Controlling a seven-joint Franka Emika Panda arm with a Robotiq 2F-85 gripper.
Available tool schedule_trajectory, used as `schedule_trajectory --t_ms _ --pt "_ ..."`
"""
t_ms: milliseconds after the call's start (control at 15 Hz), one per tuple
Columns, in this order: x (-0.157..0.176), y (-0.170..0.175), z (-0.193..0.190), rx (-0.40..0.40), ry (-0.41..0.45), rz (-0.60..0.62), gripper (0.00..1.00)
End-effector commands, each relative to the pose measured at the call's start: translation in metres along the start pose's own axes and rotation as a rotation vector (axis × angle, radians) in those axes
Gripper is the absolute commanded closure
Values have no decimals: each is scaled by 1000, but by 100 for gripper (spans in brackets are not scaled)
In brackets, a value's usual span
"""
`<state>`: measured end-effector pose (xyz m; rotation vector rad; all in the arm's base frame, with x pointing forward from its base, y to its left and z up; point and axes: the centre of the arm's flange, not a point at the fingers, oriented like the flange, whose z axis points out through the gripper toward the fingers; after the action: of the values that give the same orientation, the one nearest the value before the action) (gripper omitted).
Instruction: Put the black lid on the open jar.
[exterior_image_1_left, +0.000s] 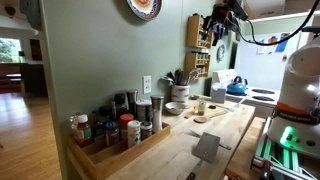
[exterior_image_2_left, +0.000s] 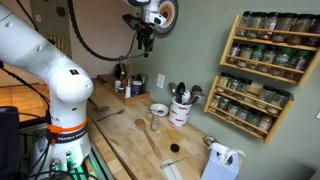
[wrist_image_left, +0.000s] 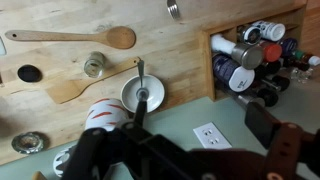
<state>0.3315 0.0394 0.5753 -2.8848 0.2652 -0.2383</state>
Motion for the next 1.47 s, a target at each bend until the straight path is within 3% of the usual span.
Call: schedule_trajectory --t_ms 0,533,1000,1400 --pt "0 0 0 0 0 0 0" --pt "0 0 0 0 1 0 0" --pt "21 63 34 -36 1 269 0" --pt "15 107 83 -88 -20 391 0"
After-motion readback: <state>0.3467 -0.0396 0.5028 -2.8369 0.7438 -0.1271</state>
